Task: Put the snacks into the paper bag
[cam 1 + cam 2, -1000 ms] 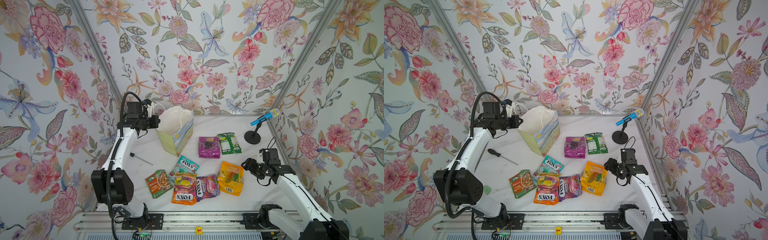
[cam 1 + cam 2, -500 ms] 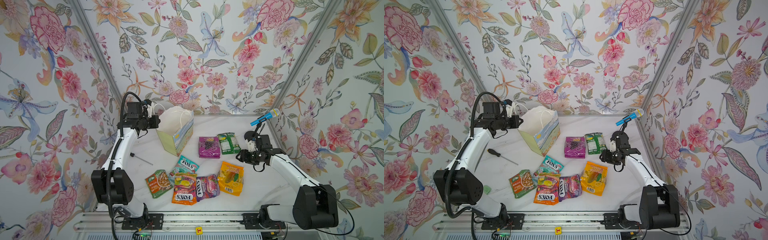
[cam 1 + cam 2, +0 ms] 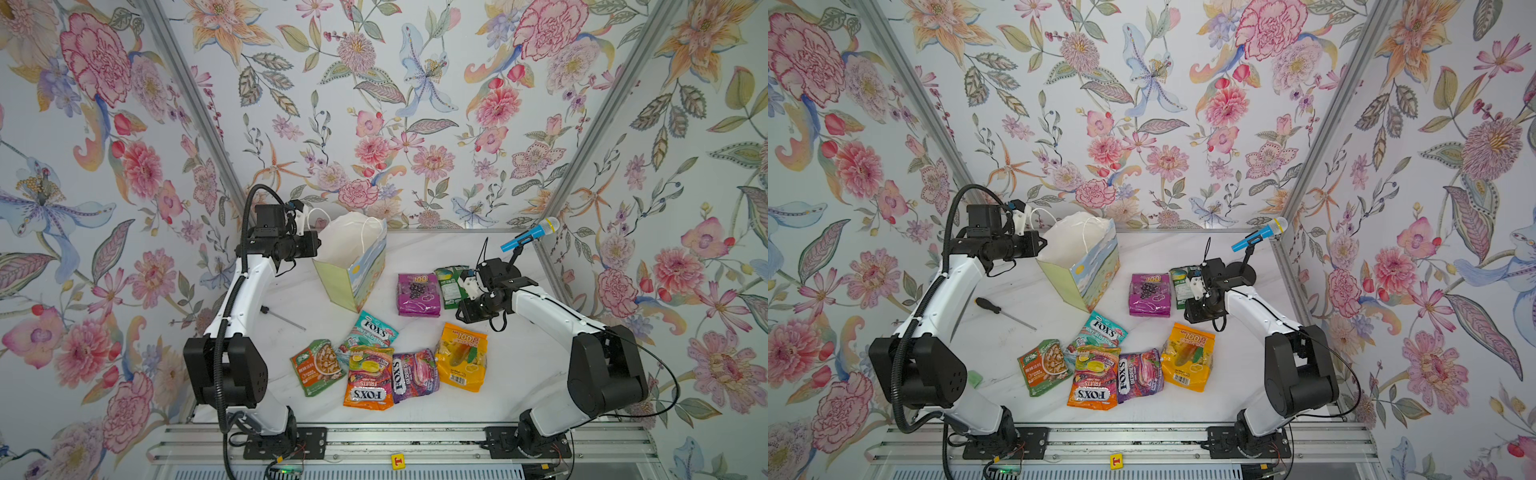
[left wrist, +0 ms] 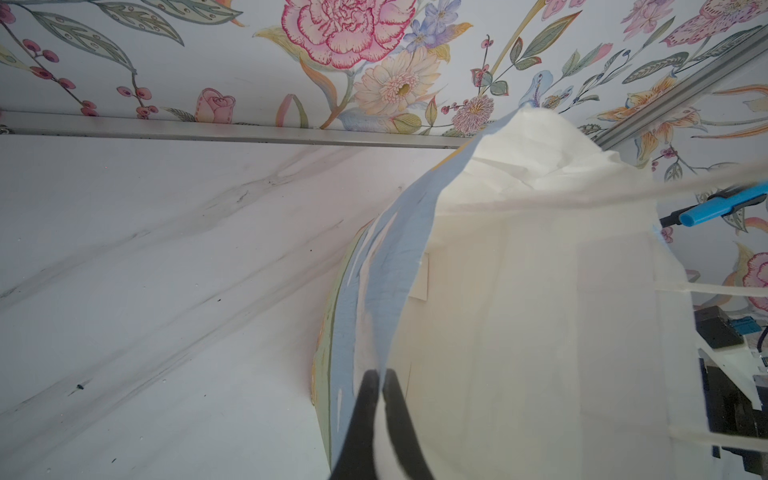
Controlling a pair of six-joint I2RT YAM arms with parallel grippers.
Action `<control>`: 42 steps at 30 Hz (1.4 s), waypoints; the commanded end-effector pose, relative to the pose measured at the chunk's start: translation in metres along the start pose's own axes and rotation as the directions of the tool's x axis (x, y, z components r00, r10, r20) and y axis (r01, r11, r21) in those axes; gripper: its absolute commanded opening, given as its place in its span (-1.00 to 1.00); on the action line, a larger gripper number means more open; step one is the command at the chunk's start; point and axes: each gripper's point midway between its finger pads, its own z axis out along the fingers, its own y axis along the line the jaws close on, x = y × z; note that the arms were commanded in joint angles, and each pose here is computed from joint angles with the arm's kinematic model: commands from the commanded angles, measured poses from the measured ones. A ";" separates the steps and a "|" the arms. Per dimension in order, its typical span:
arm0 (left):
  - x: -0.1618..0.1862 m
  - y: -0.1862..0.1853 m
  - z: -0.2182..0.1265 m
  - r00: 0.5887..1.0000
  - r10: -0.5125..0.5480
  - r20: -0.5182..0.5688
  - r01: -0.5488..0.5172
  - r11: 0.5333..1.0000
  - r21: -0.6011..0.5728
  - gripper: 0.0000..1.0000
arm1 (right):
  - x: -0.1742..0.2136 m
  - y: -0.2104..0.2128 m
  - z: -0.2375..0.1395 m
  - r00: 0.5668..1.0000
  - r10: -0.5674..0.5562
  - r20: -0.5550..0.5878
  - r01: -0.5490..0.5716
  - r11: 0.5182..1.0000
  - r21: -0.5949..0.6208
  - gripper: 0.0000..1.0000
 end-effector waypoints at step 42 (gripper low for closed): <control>-0.008 -0.004 -0.003 1.000 -0.008 0.008 0.008 1.000 0.025 -1.00 | 0.011 0.027 0.013 0.984 -0.143 -0.109 0.143 0.990 -0.003 -0.28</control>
